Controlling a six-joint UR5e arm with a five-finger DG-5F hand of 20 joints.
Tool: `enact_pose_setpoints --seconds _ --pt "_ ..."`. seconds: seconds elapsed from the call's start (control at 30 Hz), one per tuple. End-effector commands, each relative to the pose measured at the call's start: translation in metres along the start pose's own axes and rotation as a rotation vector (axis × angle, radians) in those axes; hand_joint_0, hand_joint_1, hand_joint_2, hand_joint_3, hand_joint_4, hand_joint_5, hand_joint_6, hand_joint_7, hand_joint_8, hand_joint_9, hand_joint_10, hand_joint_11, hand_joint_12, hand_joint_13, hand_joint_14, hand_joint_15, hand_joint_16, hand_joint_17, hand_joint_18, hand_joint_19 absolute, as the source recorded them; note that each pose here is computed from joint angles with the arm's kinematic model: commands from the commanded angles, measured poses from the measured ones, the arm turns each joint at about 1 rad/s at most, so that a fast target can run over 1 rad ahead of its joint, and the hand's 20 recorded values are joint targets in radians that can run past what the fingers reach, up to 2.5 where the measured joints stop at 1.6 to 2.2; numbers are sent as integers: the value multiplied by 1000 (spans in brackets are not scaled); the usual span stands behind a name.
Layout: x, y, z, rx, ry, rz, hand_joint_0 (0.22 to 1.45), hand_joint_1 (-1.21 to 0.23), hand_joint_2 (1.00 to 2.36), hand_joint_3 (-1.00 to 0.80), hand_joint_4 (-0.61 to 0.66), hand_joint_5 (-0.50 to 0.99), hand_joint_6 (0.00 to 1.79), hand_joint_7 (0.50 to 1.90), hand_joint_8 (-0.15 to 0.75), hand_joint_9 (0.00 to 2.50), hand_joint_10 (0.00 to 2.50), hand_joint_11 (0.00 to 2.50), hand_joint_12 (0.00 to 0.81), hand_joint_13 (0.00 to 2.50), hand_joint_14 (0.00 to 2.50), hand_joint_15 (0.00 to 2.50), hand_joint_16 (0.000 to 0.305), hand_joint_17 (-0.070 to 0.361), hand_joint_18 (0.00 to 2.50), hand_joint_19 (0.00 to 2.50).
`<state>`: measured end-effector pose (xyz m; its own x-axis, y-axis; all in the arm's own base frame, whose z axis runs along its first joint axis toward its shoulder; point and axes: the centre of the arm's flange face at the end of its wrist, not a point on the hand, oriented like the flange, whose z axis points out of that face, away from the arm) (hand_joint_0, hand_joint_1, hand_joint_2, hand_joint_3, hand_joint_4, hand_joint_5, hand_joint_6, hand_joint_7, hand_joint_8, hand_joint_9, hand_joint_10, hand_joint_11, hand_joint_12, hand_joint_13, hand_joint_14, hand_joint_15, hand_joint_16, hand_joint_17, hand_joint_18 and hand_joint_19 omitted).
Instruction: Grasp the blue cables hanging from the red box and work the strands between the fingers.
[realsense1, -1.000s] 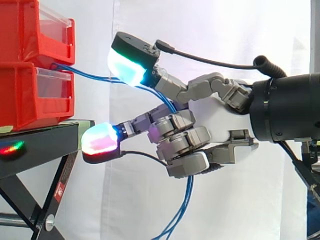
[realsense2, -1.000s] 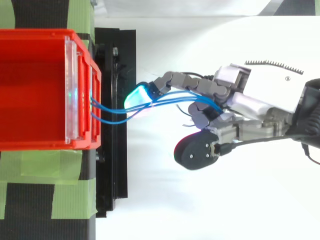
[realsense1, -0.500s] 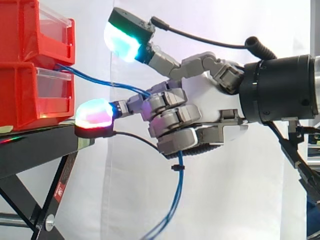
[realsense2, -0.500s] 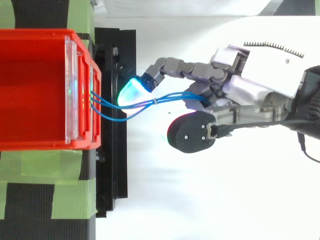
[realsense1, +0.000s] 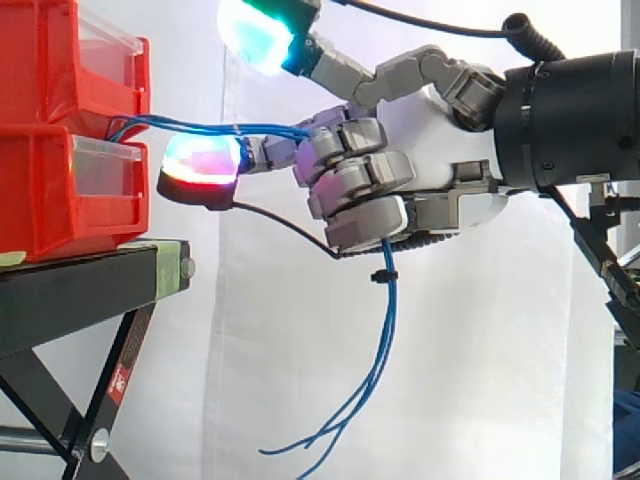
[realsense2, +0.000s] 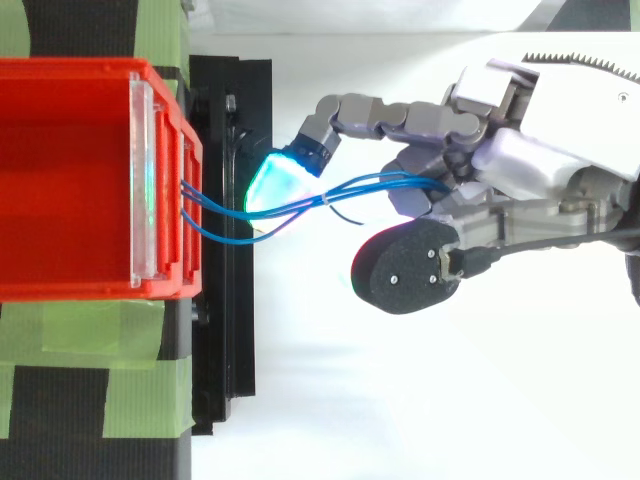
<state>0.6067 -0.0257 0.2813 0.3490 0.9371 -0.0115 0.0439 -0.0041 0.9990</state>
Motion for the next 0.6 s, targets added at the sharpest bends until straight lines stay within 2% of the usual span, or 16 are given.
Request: enact_pose_setpoints --seconds 0.0,0.23,0.57 --pt "-1 -1 0 3 -3 -4 816 -641 1002 -938 126 213 0 1317 362 816 2500 2295 407 1005 2500 1461 58 131 1396 1483" --pt "-1 0 0 2 -4 -4 842 -645 1002 -941 127 209 146 1280 362 816 2500 2295 407 1005 2500 1461 58 131 1396 1483" --pt "-1 0 0 3 -6 -7 893 -633 1007 -870 115 198 513 1210 362 816 2500 2295 407 1005 2500 1461 58 131 1396 1483"
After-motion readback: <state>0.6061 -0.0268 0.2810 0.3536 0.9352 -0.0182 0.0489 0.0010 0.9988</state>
